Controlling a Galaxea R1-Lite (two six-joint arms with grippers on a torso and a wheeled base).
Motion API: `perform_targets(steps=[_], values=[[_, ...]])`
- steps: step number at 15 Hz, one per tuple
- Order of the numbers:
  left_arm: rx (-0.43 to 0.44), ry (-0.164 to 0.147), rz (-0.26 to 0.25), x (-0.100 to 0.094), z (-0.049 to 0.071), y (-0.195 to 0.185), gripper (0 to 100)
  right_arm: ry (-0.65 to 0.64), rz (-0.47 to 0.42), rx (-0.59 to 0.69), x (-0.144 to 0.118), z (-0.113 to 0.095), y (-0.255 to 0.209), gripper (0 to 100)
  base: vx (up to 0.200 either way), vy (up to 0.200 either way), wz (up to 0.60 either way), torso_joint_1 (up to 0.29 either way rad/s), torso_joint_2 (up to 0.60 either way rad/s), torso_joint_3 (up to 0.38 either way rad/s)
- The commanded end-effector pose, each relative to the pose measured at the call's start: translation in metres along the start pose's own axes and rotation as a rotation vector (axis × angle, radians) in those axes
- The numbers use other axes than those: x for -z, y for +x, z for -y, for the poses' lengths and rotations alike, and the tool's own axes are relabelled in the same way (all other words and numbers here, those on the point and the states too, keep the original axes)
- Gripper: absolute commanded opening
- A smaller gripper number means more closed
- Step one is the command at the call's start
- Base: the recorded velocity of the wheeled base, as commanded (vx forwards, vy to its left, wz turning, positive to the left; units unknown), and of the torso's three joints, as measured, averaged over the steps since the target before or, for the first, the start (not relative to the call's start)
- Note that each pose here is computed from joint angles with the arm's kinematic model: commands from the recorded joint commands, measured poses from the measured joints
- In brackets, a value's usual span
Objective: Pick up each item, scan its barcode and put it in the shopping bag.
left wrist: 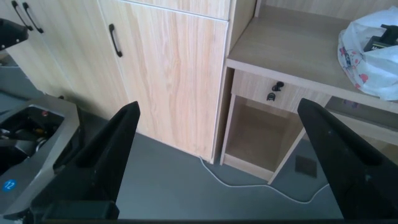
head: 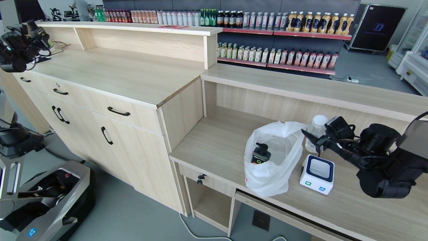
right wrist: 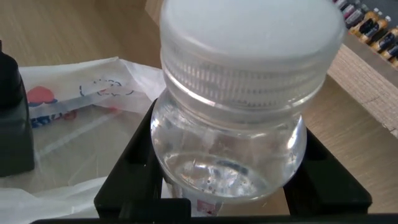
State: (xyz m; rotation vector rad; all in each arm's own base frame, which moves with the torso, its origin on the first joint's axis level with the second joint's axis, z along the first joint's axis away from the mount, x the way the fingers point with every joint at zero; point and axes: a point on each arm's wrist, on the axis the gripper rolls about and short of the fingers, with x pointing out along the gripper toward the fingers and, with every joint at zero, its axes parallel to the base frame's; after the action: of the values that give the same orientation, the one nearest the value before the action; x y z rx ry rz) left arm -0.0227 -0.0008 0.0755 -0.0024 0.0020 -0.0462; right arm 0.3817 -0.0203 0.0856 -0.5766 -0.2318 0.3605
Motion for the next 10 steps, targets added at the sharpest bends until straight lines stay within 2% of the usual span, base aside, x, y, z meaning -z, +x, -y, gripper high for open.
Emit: perform_targets(steps=[1,2,3,4,5,6,7,8,10], values=[[0.0,-0.001,0.0,0.0,0.0,0.0,100,0.094,0.095,0.081,-0.072,0.038,-0.027,0,0.0,0.0,0.0,0.0,0.0,0.0],[0.0,-0.001,0.0,0.0,0.0,0.0,100,0.176,0.039,0.128,-0.085,0.057,-0.048,0,0.0,0.0,0.0,0.0,0.0,0.0],[0.0,-0.001,0.0,0.0,0.0,0.0,100,0.257,-0.059,0.162,-0.089,0.068,-0.065,0,0.0,0.0,0.0,0.0,0.0,0.0],[0.0,-0.001,0.0,0.0,0.0,0.0,100,0.339,-0.213,0.222,-0.087,0.078,-0.087,0,0.0,0.0,0.0,0.0,0.0,0.0],[0.0,-0.001,0.0,0.0,0.0,0.0,100,0.368,-0.288,0.257,-0.085,0.08,-0.098,0,0.0,0.0,0.0,0.0,0.0,0.0],[0.0,-0.001,0.0,0.0,0.0,0.0,100,0.403,-0.403,0.325,-0.083,0.08,-0.116,0,0.0,0.0,0.0,0.0,0.0,0.0],[0.0,-0.001,0.0,0.0,0.0,0.0,100,0.41,-0.481,0.451,-0.088,0.075,-0.138,0,0.0,0.0,0.0,0.0,0.0,0.0],[0.0,-0.001,0.0,0.0,0.0,0.0,100,0.408,-0.489,0.513,-0.095,0.073,-0.146,0,0.0,0.0,0.0,0.0,0.0,0.0],[0.0,-0.001,0.0,0.0,0.0,0.0,100,0.405,-0.46,0.547,-0.103,0.073,-0.149,0,0.0,0.0,0.0,0.0,0.0,0.0]])
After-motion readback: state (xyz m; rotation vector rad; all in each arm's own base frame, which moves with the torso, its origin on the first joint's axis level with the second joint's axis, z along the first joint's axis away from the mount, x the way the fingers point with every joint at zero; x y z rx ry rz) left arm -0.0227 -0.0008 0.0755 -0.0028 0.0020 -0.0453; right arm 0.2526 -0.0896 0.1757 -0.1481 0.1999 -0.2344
